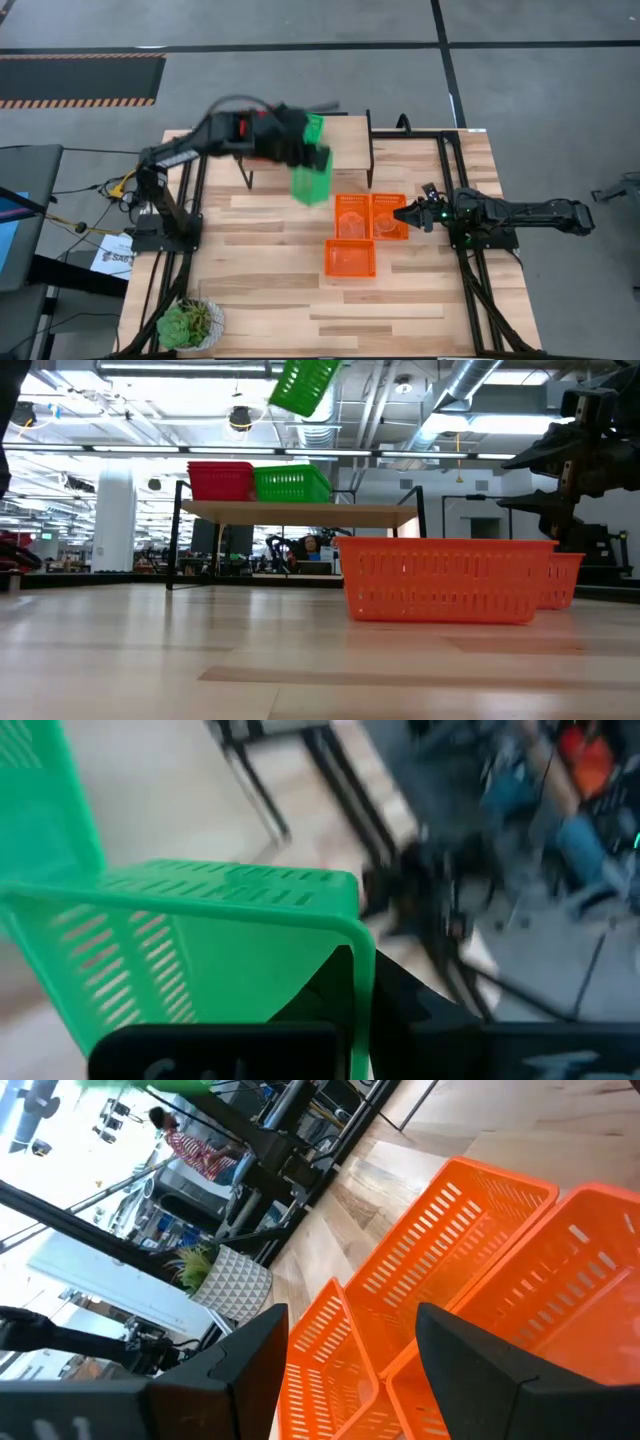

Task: Stack baskets on shelf by color
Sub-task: Stack the green bin on top of the green bin on the shelf

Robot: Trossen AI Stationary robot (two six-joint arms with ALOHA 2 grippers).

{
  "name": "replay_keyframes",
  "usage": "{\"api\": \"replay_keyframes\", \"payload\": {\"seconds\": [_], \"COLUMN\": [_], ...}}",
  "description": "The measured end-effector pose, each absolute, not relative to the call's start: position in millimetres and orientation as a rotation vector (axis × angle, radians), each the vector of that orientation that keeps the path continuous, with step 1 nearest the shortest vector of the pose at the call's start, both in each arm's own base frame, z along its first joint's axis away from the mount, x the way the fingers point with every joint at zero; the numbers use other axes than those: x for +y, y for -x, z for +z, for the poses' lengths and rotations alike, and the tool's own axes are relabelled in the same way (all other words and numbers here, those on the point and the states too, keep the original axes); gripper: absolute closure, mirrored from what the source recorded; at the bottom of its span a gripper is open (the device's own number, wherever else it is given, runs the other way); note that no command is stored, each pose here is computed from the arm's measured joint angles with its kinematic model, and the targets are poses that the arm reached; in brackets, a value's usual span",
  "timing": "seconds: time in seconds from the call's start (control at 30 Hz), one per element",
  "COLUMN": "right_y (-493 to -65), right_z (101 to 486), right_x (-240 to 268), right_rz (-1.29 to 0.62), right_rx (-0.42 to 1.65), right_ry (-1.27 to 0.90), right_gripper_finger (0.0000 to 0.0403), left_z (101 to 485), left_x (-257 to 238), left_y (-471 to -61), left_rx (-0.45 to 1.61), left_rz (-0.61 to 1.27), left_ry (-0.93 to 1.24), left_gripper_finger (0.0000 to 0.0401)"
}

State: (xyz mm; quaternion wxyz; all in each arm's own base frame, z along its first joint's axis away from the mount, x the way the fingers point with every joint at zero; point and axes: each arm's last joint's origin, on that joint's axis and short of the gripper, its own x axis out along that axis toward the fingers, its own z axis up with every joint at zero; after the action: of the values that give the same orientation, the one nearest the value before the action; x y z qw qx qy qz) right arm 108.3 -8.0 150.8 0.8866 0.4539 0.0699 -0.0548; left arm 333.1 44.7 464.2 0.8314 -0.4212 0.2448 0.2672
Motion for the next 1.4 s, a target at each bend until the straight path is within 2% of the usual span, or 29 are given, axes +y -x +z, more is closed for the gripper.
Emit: {"api": "replay_keyframes", "payload": {"seconds": [0.3, 0.53, 0.93, 1.13, 1.23, 1.4], "right_y": [-108.3, -108.3, -108.3, -108.3, -108.3, -108.3], "right_z": [150.7, 150.6, 150.5, 150.6, 150.6, 150.7], "right_x": [-8.0, -7.9, -8.0, -7.9, -7.9, -7.9], "right_rz": [-0.114, -0.114, -0.116, -0.115, -0.115, -0.114], "right_rx": [0.146, 0.147, 0.148, 0.147, 0.147, 0.147], "right_ry": [-0.944, -0.944, -0.950, -0.955, -0.962, -0.963], "right_gripper_finger": [0.0159, 0.0159, 0.0159, 0.0159, 0.0159, 0.0159], "left_z": [474.0, 467.9, 423.8, 417.9, 417.9, 417.9], "left_x": [133.2, 169.8, 192.1, 193.4, 192.9, 193.4], "left_y": [-304.9, -289.0, -315.8, -319.6, -319.8, -319.4], "left_rx": [0.411, 0.428, 0.659, 0.705, 0.708, 0.706], "left_rz": [0.740, 0.820, 0.832, 0.815, 0.832, 0.839], "left_ry": [0.886, 0.898, 0.848, 0.804, 0.774, 0.776], "left_gripper_finger": [0.0401, 0.0401, 0.0401, 0.0398, 0.0384, 0.0338]}}
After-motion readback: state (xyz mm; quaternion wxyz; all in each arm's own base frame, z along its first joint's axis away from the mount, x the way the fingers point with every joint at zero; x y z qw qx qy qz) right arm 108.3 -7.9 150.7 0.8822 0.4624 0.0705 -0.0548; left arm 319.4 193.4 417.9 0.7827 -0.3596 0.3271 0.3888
